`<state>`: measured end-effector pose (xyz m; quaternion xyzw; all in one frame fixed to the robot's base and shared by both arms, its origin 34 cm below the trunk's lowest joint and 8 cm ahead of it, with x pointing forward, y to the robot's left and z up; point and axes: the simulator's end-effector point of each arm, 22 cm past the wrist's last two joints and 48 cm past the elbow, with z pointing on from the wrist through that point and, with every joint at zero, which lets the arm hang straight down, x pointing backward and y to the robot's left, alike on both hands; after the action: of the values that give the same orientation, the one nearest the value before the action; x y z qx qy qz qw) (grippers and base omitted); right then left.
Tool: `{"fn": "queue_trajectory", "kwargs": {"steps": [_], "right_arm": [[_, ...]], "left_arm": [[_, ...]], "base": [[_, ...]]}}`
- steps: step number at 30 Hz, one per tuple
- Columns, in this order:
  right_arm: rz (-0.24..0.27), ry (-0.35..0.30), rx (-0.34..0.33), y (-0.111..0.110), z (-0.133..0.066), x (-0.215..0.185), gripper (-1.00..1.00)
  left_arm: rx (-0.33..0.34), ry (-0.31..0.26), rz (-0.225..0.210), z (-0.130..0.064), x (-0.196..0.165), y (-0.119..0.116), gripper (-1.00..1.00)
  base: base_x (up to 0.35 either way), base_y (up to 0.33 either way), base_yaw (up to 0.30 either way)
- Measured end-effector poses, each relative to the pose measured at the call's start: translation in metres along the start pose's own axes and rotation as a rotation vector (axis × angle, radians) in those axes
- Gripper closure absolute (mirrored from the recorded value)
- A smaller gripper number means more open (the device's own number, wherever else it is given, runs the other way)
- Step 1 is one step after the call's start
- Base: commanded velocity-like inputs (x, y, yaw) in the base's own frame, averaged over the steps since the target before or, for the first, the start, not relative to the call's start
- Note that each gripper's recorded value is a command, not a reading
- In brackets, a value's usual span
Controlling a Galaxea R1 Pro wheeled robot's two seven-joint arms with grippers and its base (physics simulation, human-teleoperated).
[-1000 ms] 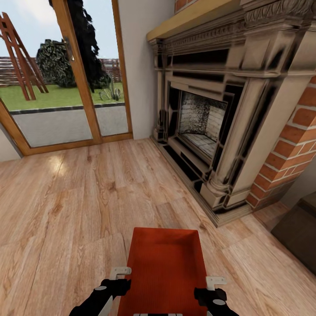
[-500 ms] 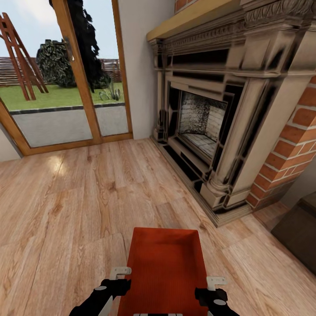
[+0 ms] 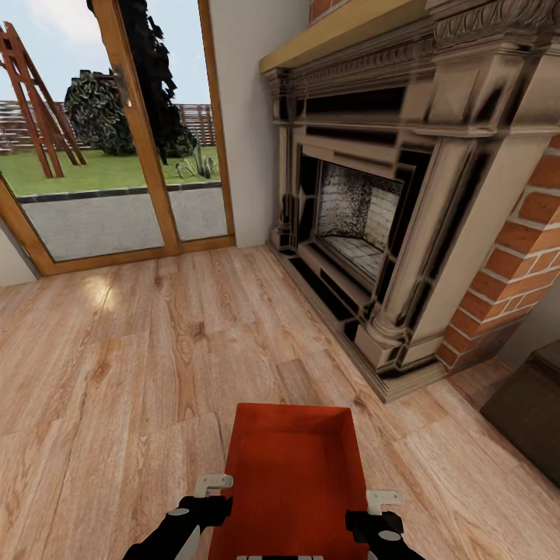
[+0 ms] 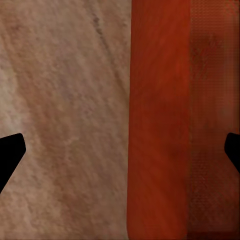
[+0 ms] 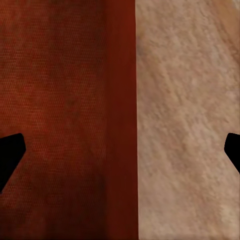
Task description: Move the two storage containers from the living room to the garage. In the garage, place one container on the floor and stack the other container on top of it (either order is fine).
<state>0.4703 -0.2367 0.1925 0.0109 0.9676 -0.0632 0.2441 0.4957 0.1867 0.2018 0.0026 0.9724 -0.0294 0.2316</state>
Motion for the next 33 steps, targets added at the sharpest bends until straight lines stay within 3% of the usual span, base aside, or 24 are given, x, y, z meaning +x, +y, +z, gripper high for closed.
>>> {"fn": "queue_trajectory", "kwargs": {"steps": [33], "right_arm": [[0.000, 0.000, 0.000, -0.0001, 0.0000, 0.0000, -1.00]], "left_arm": [[0.020, 0.004, -0.002, -0.0001, 0.0020, -0.0087, -1.00]], "base": [[0.000, 0.000, 0.000]]}}
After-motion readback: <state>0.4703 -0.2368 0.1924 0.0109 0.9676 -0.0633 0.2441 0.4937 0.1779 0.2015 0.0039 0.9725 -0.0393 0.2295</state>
